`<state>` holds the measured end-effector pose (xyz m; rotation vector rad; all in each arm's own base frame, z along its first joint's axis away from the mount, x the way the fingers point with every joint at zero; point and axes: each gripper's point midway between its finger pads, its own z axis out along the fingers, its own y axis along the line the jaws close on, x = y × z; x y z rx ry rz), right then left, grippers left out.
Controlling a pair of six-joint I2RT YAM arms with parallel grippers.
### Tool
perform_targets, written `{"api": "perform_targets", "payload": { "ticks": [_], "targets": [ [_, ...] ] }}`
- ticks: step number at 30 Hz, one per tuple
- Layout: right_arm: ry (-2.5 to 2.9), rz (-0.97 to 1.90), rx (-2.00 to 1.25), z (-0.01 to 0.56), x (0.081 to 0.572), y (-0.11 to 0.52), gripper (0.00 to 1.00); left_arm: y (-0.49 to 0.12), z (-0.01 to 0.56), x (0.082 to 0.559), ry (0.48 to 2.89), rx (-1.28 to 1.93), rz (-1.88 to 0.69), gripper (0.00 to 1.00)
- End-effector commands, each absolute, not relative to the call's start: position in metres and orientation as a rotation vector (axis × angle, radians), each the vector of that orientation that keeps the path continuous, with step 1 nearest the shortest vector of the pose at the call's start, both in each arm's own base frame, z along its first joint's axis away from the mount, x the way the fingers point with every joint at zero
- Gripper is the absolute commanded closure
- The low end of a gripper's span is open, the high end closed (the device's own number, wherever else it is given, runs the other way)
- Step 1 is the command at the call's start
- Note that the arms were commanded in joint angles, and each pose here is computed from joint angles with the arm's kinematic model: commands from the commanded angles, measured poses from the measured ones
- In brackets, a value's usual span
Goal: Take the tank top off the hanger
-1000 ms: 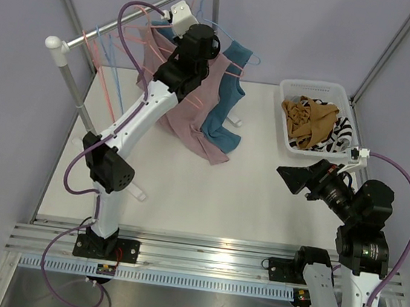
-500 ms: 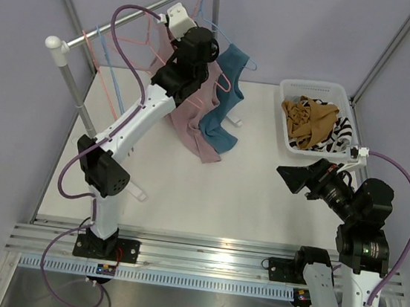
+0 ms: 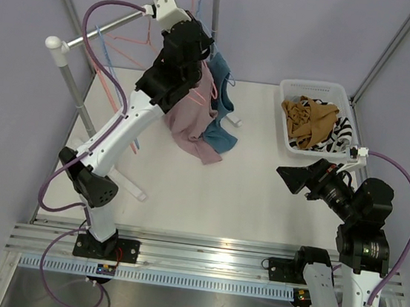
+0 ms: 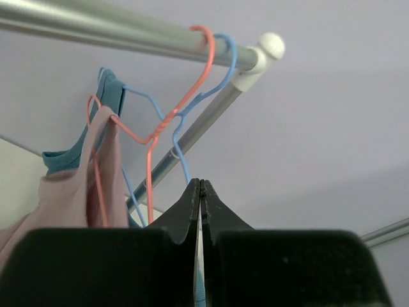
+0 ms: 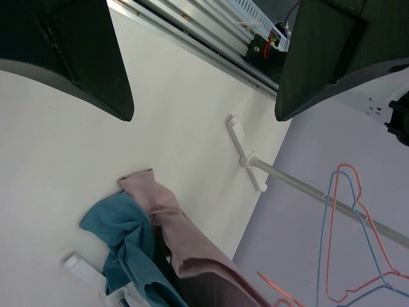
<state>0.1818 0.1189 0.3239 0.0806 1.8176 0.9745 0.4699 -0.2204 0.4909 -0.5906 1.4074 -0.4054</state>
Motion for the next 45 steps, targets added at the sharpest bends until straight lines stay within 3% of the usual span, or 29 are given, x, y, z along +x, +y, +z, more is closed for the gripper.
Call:
{"api": "perform_targets", "payload": {
  "ticks": [1, 13, 15, 16, 19, 37, 41, 45],
  "targets": [
    [1.78, 0.974, 0.021, 0.34, 0.178, 0.122, 0.01, -0.197, 0.55, 0.445, 1.244, -0.659, -0.47, 1.0],
    [1.787, 0.963, 0.018, 0.338, 0.179, 0.121, 0.0, -0.205, 0.544, 0.442, 1.31, -0.596, -0.434, 1.0],
    [1.789, 0.968, 0.016, 0.338, 0.179, 0.122, 0.01, -0.21, 0.529, 0.448, 1.376, -0.583, -0.418, 0.89],
    [1.786, 0.969, 0.014, 0.338, 0.179, 0.122, 0.01, -0.209, 0.525, 0.451, 1.389, -0.578, -0.412, 0.76],
    [1.787, 0.977, 0.021, 0.336, 0.181, 0.122, 0.01, -0.208, 0.503, 0.46, 1.452, -0.592, -0.381, 0.59],
    [1.802, 0.975, 0.023, 0.335, 0.182, 0.122, 0.0, -0.221, 0.43, 0.53, 1.594, -0.649, -0.491, 0.36],
    [1.803, 0.973, 0.025, 0.333, 0.183, 0.122, 0.01, -0.225, 0.423, 0.54, 1.596, -0.648, -0.503, 0.4],
    [1.804, 0.974, 0.024, 0.334, 0.183, 0.123, 0.01, -0.226, 0.414, 0.545, 1.607, -0.656, -0.497, 0.72]
  ]
}}
